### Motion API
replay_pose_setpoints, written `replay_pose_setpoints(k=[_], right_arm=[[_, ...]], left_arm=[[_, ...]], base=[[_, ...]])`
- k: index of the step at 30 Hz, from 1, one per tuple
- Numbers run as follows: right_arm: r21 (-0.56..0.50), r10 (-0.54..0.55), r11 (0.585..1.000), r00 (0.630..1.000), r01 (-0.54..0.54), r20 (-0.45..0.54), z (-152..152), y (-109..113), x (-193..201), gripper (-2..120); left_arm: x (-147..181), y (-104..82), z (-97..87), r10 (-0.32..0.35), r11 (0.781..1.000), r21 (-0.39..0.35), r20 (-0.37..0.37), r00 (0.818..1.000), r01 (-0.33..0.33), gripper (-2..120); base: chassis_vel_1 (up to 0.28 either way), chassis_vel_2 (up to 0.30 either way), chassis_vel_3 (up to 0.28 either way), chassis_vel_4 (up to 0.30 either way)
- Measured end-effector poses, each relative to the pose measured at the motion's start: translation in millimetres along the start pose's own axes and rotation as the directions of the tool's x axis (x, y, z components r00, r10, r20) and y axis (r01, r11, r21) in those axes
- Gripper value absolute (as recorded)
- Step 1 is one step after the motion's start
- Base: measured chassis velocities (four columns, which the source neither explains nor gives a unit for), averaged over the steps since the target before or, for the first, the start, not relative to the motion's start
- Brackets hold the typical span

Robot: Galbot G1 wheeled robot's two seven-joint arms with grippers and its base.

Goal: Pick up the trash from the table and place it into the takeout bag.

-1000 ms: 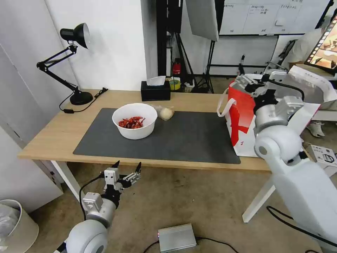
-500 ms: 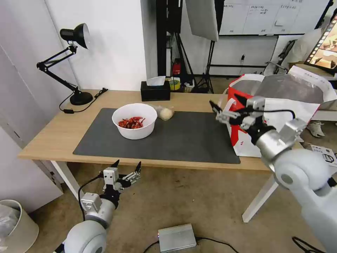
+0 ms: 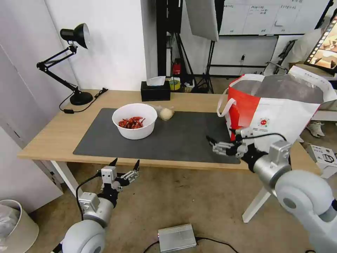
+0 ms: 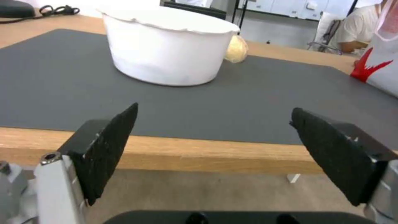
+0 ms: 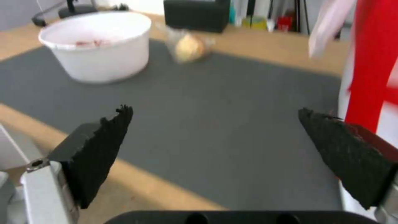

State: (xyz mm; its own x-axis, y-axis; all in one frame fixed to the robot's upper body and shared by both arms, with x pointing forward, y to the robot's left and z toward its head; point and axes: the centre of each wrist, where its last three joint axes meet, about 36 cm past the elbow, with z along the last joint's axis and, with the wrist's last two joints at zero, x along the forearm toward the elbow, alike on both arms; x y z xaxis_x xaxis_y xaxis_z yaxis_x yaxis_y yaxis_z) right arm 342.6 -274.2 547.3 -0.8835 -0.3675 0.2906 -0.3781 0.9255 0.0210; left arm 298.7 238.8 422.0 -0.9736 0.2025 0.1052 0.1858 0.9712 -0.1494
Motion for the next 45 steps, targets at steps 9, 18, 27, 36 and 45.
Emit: replay_pose_setpoints(k=[9, 18, 27, 36, 45], right_arm=[[-0.046, 0.055, 0.997, 0.991, -0.061, -0.120, 16.6, 15.0, 12.7, 100], [-0.080, 0.068, 0.993, 0.980, -0.084, -0.188, 31.5, 26.0, 18.8, 100], [-0.113, 0.082, 0.988, 0.982, -0.101, -0.168, 53.9, 29.3, 22.2, 100], [-0.133, 0.100, 0.985, 0.990, -0.112, -0.096, 76.0, 30.0, 21.4, 100], [-0.142, 0.141, 0.977, 0.984, -0.156, -0.111, 83.2, 32.3, 23.0, 100]], left_arm=[[-1.5, 2.1, -0.3, 0.006, 1.000, -0.008, -0.003, 1.000, -0.006, 100], [-1.8, 4.2, 1.4, 0.015, 1.000, -0.013, -0.011, 1.000, -0.016, 100], [-2.1, 7.1, 1.5, 0.013, 1.000, -0.021, -0.016, 1.000, -0.014, 100], [-2.4, 9.2, 0.8, 0.012, 1.000, -0.027, -0.016, 1.000, -0.012, 100], [-3.2, 11.1, 0.7, 0.012, 0.999, -0.032, -0.019, 1.000, -0.013, 100]], base=[[0.000, 0.000, 0.000, 0.000], [0.000, 0.000, 0.000, 0.000], [0.000, 0.000, 0.000, 0.000], [0.000, 0.000, 0.000, 0.000], [0.000, 0.000, 0.000, 0.000]])
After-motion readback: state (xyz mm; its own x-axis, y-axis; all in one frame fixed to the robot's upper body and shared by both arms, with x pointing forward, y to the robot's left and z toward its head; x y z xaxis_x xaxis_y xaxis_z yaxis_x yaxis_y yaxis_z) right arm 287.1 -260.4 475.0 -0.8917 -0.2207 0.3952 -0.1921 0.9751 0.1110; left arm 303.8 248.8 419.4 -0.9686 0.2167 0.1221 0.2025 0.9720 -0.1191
